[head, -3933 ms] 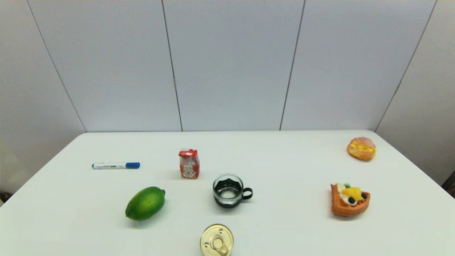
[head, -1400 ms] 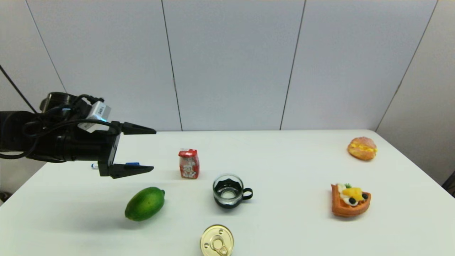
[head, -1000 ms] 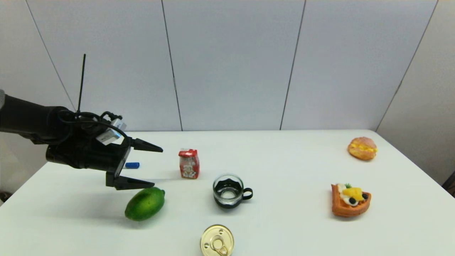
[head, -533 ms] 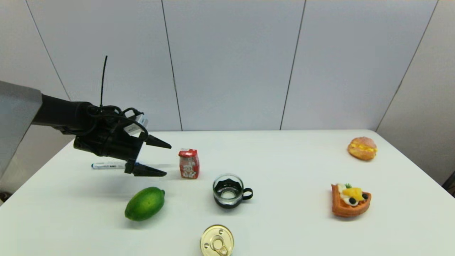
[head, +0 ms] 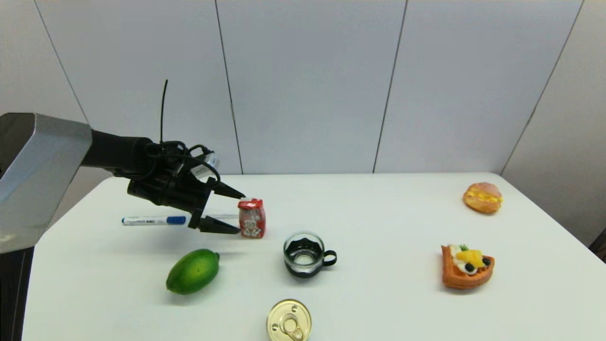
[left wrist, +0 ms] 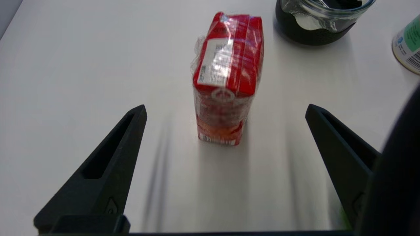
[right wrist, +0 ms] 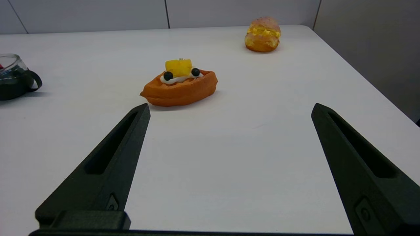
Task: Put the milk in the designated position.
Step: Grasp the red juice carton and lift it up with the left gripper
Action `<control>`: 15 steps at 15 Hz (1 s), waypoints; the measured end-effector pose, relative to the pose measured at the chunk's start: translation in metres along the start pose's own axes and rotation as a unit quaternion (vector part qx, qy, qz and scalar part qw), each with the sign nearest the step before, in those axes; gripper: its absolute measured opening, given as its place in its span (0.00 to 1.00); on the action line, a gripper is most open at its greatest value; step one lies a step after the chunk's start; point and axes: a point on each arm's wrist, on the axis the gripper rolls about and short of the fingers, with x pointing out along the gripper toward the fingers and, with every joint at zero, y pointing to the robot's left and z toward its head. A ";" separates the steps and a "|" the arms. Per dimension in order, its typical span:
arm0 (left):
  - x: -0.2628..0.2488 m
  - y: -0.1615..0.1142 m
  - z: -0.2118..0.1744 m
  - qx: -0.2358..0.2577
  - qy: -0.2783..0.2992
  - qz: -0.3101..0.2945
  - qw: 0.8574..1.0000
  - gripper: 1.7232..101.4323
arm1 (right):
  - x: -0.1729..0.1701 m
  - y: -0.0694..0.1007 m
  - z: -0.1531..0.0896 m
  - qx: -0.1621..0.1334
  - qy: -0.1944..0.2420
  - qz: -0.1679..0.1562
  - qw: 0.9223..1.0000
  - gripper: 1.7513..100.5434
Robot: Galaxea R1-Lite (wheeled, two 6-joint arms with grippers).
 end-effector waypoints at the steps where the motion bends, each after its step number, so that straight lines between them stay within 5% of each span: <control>1: 0.003 0.001 0.001 0.002 0.000 -0.002 1.000 0.96 | 0.000 0.000 0.000 0.000 0.000 0.000 1.000 0.97; 15: 0.016 0.007 0.013 0.004 -0.003 -0.011 1.000 0.96 | 0.000 0.000 0.000 0.000 0.000 0.000 1.000 0.97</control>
